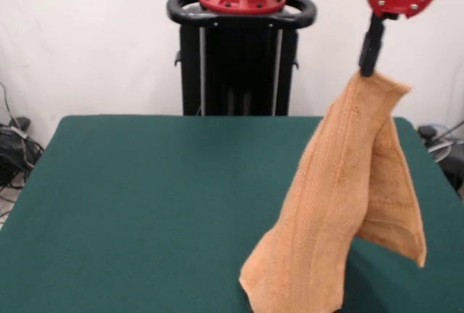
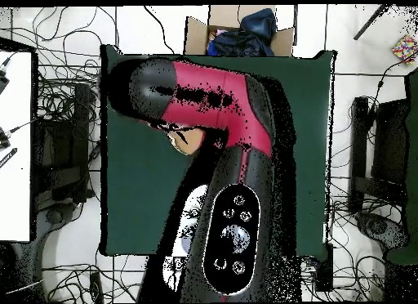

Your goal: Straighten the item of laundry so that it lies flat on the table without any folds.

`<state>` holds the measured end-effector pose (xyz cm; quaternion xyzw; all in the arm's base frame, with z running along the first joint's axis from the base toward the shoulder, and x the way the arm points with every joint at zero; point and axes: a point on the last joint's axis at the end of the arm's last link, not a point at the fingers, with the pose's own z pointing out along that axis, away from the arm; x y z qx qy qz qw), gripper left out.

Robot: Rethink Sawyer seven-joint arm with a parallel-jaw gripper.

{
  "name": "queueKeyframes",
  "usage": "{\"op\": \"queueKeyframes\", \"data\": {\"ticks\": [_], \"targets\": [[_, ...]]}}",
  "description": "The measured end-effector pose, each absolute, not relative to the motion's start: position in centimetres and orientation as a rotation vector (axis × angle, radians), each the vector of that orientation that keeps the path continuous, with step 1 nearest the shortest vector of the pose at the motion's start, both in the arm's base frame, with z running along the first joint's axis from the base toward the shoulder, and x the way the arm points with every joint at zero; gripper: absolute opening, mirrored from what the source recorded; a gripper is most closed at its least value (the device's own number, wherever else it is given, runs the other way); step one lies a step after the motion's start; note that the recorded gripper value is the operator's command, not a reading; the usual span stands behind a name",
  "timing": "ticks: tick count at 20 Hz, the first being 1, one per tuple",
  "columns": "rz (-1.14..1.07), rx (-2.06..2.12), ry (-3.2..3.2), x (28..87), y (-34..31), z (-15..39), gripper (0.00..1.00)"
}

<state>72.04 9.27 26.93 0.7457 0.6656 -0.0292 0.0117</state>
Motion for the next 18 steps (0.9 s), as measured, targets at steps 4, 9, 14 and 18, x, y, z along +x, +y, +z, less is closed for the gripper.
{"op": "queueKeyframes", "data": {"ticks": [4,9,14,18], "targets": [[-0.033,2.314,2.014,68.0,8.0,25.5,0.00],[-0.029,2.276,1.971,62.8,5.8,23.4,0.00],[-0.099,2.194,1.998,56.8,3.2,20.9,0.00],[-0.184,2.115,2.064,51.7,1.2,18.9,0.00]]}}
